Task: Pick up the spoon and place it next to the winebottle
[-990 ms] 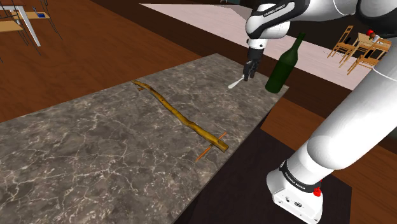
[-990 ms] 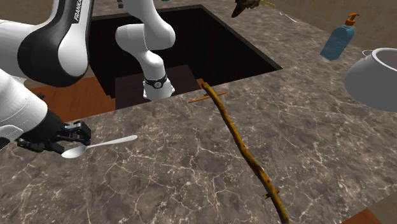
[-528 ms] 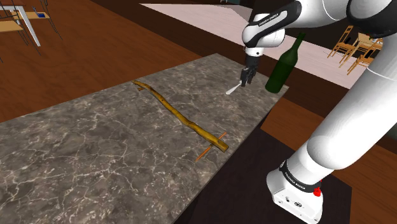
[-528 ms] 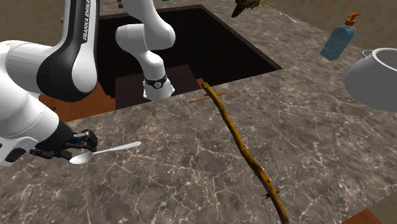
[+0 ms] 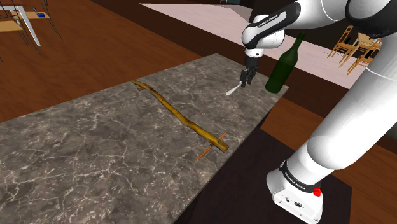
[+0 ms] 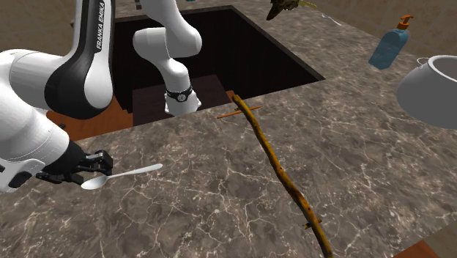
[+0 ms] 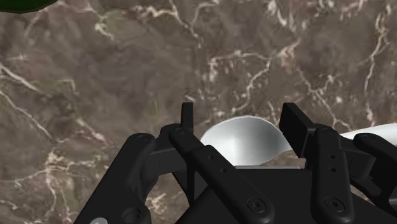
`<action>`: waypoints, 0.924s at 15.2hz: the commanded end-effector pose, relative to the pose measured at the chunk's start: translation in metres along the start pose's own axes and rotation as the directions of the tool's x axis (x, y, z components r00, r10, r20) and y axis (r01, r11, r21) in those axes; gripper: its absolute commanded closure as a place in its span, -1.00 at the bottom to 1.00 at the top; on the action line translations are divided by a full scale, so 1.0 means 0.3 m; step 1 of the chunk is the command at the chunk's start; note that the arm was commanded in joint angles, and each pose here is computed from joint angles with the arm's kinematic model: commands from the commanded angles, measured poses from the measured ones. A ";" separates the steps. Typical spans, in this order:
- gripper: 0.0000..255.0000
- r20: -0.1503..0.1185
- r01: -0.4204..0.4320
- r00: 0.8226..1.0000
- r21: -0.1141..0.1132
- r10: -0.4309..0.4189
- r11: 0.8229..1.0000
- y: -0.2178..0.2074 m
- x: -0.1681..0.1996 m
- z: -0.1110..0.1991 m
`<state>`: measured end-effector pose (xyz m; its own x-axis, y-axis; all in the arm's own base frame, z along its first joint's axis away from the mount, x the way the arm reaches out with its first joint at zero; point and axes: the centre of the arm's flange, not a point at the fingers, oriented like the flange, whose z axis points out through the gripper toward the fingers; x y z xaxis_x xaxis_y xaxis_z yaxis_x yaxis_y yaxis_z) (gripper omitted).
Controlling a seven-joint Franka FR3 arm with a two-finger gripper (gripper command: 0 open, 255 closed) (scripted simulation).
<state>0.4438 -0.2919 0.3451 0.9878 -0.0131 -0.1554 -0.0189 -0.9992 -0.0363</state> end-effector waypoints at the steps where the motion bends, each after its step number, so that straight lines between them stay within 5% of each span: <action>1: -1.00 0.000 0.000 1.000 0.000 0.000 1.000 0.000 0.000 0.000; 6: -1.00 0.000 0.000 1.000 0.000 0.000 1.000 0.000 0.000 0.000; 10: -1.00 0.000 0.000 1.000 0.000 0.000 1.000 0.000 0.000 -0.167; 14: -1.00 0.000 0.000 1.000 0.000 0.000 1.000 0.000 0.000 -0.167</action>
<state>0.4514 -0.2939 0.3940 0.9878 -0.0131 -0.1550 -0.0189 -0.9992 -0.0362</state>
